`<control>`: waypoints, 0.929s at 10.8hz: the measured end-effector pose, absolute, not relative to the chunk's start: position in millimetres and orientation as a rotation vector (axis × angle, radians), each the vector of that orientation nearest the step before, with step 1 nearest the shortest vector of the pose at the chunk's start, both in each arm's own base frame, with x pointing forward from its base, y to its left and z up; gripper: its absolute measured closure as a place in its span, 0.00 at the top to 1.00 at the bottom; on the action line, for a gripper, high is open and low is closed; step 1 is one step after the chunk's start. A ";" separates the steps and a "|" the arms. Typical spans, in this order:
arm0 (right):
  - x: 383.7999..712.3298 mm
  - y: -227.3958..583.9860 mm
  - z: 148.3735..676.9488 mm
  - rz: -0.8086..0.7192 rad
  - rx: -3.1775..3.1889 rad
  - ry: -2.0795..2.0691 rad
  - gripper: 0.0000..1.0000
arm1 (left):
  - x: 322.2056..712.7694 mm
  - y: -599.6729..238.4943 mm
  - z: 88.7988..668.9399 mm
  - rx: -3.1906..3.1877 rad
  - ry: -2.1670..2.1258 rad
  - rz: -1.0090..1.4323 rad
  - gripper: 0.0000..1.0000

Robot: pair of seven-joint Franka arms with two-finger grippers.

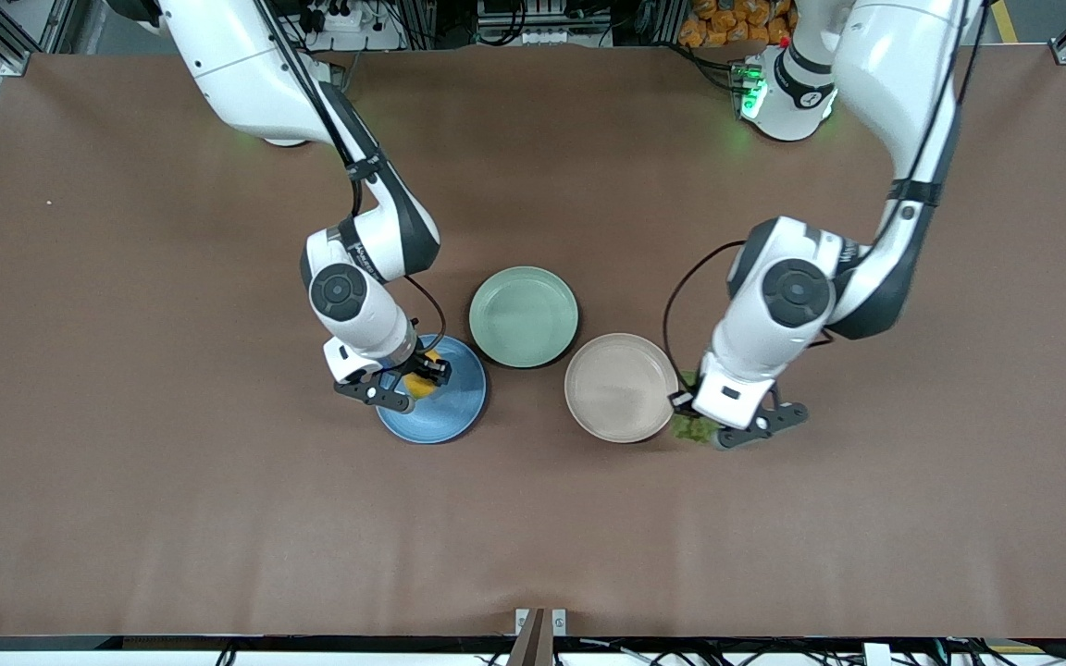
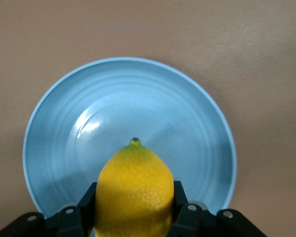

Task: Pick lemon and lettuce from blue and beige plates
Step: 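Lift the lettuce off the beige plate and set it on the table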

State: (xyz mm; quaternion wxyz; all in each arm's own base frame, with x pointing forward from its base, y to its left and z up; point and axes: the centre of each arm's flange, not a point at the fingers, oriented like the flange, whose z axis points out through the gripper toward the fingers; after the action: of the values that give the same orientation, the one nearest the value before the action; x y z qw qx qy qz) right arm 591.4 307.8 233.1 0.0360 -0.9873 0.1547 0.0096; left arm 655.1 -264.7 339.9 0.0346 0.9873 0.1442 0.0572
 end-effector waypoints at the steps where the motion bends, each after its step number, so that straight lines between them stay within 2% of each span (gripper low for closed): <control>1: 596.1 303.6 248.8 0.060 -3.042 0.481 0.62 | 662.4 -246.7 343.0 3.044 0.421 0.177 0.02; 3: 603.3 276.9 280.0 0.126 -3.079 0.443 0.62 | 671.6 -213.2 344.1 3.073 0.398 0.147 0.02; 7: 618.2 170.6 320.3 0.291 -3.154 0.275 0.62 | 680.4 -111.8 377.2 3.151 0.233 0.032 0.02; 9: 622.2 120.7 328.3 0.351 -3.169 0.203 0.62 | 676.7 -113.2 377.5 3.158 0.193 -0.001 0.03; 10: 623.3 99.0 331.2 0.373 -3.173 0.160 0.62 | 672.9 -120.9 373.4 3.161 0.172 -0.027 0.07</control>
State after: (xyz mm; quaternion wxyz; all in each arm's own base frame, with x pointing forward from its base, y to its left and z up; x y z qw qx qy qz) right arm 623.3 99.0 331.2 -0.0287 -0.9915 0.0501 0.1166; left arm 672.9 -120.9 373.4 -0.0121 0.9984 0.0543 -0.0084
